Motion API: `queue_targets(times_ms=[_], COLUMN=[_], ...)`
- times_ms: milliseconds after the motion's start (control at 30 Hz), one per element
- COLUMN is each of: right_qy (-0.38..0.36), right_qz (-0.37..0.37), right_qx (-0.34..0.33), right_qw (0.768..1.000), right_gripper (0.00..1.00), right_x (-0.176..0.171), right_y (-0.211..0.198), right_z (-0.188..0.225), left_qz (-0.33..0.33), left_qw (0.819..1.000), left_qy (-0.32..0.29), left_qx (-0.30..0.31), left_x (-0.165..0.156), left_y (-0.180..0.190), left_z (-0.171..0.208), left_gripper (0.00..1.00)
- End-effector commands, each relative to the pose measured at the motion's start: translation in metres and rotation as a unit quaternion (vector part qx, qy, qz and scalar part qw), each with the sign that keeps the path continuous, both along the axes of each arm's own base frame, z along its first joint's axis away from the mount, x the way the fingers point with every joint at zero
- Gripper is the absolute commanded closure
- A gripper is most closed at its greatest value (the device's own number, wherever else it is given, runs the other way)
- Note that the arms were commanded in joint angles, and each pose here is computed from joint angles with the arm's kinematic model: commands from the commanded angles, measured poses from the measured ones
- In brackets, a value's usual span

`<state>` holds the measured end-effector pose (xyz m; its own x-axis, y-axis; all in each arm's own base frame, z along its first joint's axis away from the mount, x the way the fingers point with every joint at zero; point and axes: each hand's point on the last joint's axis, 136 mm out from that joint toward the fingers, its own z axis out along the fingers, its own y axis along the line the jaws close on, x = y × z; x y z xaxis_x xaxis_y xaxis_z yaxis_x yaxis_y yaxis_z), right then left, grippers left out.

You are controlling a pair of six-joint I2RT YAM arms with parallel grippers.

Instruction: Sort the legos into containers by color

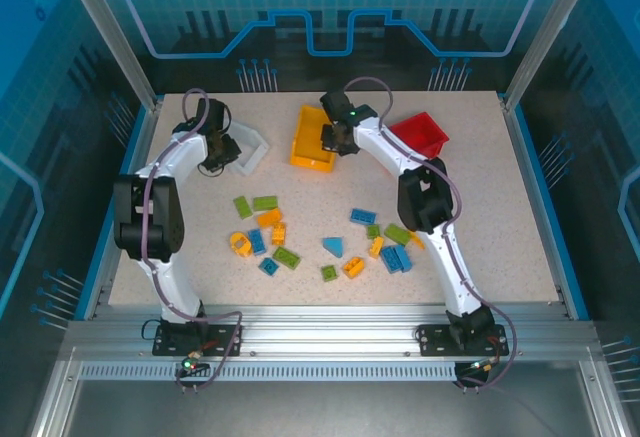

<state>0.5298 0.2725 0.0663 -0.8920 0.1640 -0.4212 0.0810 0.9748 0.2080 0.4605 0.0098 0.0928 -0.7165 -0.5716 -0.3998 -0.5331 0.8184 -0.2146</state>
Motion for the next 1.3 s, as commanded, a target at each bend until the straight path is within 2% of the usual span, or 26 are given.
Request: queue_targets(times_ms=[0, 100, 200, 233, 300, 367, 433, 533, 733, 867, 1033, 1133, 1267], right_qy=[-0.008, -0.029, -0.038, -0.038, -0.039, -0.038, -0.038, -0.038, -0.037, -0.036, -0.033, -0.030, -0.028], right_qz=[0.003, 0.006, 0.007, 0.007, 0.009, 0.012, 0.016, 0.024, 0.036, 0.039, 0.047, 0.053, 0.054], right_qx=[-0.061, -0.079, -0.090, -0.092, -0.091, -0.089, -0.084, -0.080, -0.079, -0.076, -0.071, -0.070, -0.077], right_qw=[0.998, 0.996, 0.995, 0.995, 0.995, 0.995, 0.996, 0.996, 0.996, 0.996, 0.996, 0.996, 0.995], right_gripper=[0.85, 0.85, 0.84, 0.84, 0.84, 0.85, 0.86, 0.86, 0.88, 0.89, 0.90, 0.90, 0.90], right_x=[-0.015, -0.027, -0.038, -0.040, -0.043, -0.045, -0.045, -0.042, -0.037, -0.038, -0.040, -0.043, -0.045], right_y=[-0.034, -0.050, -0.063, -0.067, -0.069, -0.069, -0.065, -0.058, -0.050, -0.048, -0.043, -0.039, -0.038], right_z=[0.023, 0.041, 0.052, 0.055, 0.057, 0.056, 0.055, 0.053, 0.050, 0.049, 0.044, 0.041, 0.038], left_qz=[-0.051, -0.083, -0.089, -0.082, -0.061, -0.035, -0.004, 0.055, 0.178, 0.228, 0.256, 0.258, 0.242], left_qw=[0.997, 0.994, 0.993, 0.993, 0.995, 0.997, 0.999, 0.998, 0.980, 0.963, 0.951, 0.950, 0.958], left_qy=[0.035, 0.041, 0.048, 0.047, 0.042, 0.030, 0.012, 0.001, -0.003, 0.003, 0.019, 0.030, 0.030], left_qx=[0.035, 0.053, 0.069, 0.069, 0.070, 0.063, 0.050, 0.014, -0.088, -0.144, -0.170, -0.174, -0.152], left_x=[-0.006, -0.007, -0.009, -0.011, -0.015, -0.019, -0.024, -0.031, -0.028, -0.014, 0.005, 0.011, 0.010], left_y=[-0.001, -0.011, -0.014, -0.013, -0.009, -0.007, -0.004, 0.004, 0.014, 0.009, 0.005, 0.004, 0.008], left_z=[-0.014, -0.013, -0.011, -0.008, 0.001, 0.014, 0.031, 0.042, 0.032, 0.018, -0.003, -0.015, -0.018], left_gripper=[0.89, 0.96, 0.96, 0.90, 0.67, 0.55, 0.37, 0.29, 0.24, 0.22, 0.22, 0.30, 0.49])
